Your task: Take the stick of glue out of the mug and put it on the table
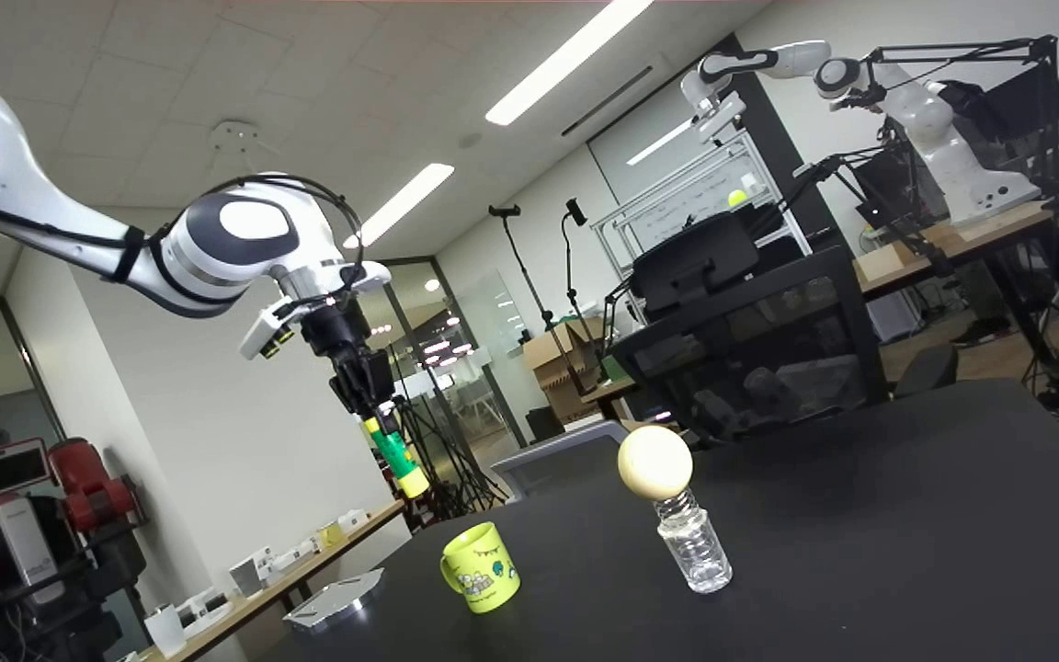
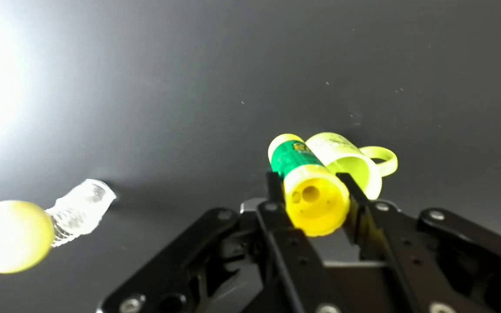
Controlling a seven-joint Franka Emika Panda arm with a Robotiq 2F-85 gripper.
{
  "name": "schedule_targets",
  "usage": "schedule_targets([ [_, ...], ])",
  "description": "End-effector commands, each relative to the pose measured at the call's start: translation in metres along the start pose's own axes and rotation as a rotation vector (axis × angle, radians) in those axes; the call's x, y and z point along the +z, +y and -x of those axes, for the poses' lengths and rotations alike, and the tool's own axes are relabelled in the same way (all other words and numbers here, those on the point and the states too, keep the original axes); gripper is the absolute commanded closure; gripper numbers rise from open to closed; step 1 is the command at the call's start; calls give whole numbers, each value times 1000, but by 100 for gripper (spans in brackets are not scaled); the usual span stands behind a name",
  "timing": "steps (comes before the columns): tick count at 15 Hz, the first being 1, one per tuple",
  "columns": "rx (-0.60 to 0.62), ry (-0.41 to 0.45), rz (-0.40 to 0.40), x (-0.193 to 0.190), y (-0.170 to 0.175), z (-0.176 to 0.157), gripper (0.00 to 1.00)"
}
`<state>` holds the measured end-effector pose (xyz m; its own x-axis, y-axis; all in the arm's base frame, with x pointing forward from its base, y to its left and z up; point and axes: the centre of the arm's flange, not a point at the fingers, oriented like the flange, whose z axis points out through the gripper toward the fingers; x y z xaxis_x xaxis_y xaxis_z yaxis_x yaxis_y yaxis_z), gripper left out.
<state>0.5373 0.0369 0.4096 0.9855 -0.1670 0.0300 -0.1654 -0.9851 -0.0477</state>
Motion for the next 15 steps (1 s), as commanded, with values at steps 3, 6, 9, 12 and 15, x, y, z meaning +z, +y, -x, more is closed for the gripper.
schedule_targets([
  [3, 125, -65, 106, 47, 117, 67, 91],
  [6, 219, -106, 110, 84, 162, 62, 91],
  [9, 281, -96, 105, 111, 189, 52, 91],
  [12, 323, -68, 99, 139, 203, 45, 91],
  [15, 356, -63, 87, 166, 208, 44, 91],
])
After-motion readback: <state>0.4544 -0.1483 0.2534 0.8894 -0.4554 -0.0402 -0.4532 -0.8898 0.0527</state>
